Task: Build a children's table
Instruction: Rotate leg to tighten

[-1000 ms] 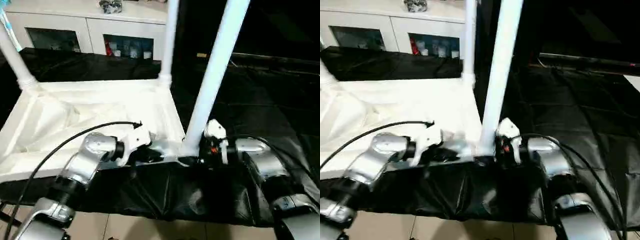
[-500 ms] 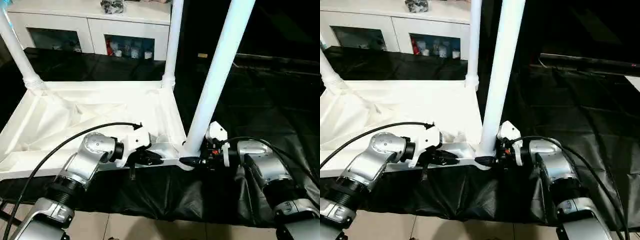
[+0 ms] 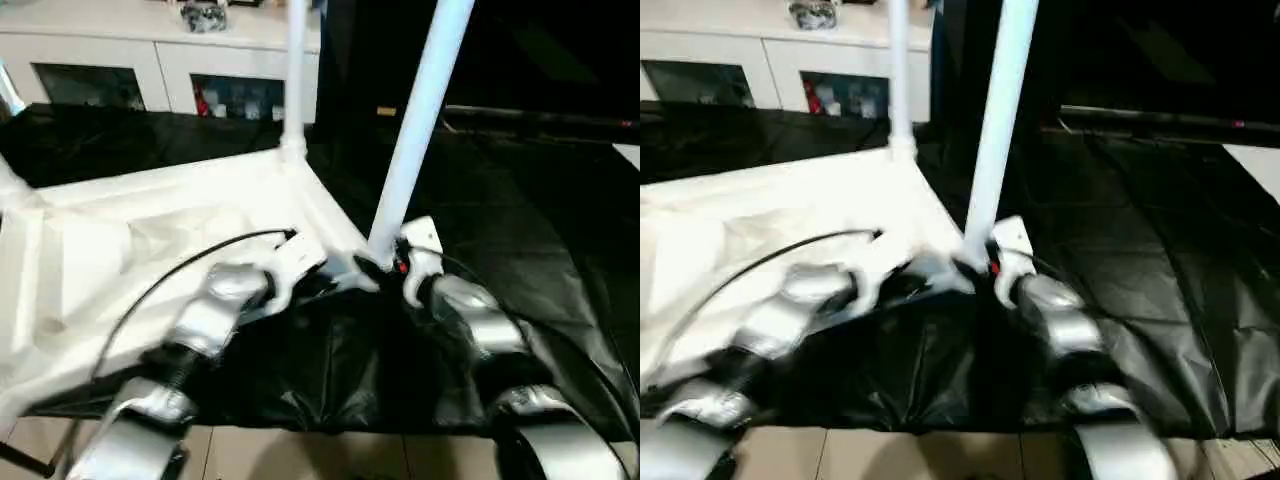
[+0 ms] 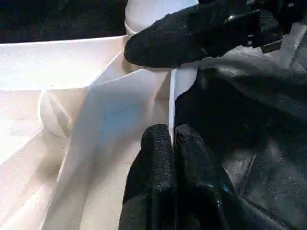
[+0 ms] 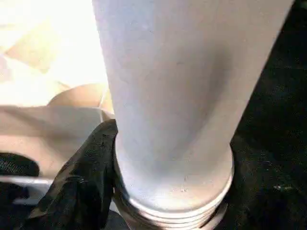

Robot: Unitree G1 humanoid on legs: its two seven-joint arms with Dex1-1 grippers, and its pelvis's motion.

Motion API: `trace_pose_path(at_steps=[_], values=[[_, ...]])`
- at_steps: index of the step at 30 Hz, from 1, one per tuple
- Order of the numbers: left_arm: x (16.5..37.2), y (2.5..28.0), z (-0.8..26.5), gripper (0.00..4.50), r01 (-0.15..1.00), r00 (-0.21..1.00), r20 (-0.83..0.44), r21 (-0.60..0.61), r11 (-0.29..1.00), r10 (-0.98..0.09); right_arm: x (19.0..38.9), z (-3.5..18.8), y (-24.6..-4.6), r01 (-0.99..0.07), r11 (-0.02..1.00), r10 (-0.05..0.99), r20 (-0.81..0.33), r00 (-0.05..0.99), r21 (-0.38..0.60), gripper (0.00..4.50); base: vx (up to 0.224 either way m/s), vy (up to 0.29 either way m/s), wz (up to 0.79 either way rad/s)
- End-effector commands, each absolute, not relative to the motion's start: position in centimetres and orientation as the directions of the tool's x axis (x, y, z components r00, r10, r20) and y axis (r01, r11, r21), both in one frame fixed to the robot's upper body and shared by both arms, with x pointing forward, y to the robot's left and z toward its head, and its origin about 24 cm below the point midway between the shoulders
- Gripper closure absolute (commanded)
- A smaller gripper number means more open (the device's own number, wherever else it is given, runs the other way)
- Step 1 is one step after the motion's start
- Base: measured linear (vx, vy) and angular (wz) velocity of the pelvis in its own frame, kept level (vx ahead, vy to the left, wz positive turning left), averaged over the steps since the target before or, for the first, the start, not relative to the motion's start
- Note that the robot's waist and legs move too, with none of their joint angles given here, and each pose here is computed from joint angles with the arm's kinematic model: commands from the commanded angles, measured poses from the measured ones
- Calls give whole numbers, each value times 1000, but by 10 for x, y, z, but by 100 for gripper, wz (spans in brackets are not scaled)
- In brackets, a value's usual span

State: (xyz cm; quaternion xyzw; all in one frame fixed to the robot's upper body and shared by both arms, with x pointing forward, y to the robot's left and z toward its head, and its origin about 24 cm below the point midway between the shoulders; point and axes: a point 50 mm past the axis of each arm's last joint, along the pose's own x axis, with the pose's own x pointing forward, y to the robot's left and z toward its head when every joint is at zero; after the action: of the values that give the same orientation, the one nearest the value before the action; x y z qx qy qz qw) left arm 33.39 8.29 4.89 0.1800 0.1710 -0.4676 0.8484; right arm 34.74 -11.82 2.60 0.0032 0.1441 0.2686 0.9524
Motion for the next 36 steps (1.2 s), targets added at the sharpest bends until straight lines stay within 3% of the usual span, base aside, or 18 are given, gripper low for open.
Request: trace_pose_path(at_steps=[1,2,3,6,11,16,23,28,36], values=[[344,59,75,450,825,565,-322,192,532,-760,331,16,-70,-685,720,682,-288,672,106,179,0,0,0],[343,58,75,450,830,557,-322,189,524,-766,331,17,-70,-691,715,688,-280,670,104,179,0,0,0],[343,58,75,450,832,555,-322,188,522,-767,331,17,-71,-692,714,689,-278,670,103,110,0,0,0],[337,63,75,450,868,497,-320,184,461,-807,332,20,-84,-715,692,711,-263,652,99,103,0,0,0],[328,71,74,450,912,410,-321,170,374,-854,335,29,-107,-752,657,735,-264,625,50,40,0,0,0],[322,78,73,450,934,356,-331,166,318,-874,335,33,-119,-797,603,773,-272,574,30,40,0,0,0],[314,96,72,450,967,249,-377,150,206,-892,322,37,-141,-918,393,869,-344,356,44,40,0,0,0],[309,103,72,450,979,199,-393,130,160,-898,316,37,-145,-950,308,892,-366,265,62,40,0,0,0],[301,108,72,450,993,108,-414,85,79,-904,311,39,-145,-967,242,909,-367,197,82,111,0,0,0]])
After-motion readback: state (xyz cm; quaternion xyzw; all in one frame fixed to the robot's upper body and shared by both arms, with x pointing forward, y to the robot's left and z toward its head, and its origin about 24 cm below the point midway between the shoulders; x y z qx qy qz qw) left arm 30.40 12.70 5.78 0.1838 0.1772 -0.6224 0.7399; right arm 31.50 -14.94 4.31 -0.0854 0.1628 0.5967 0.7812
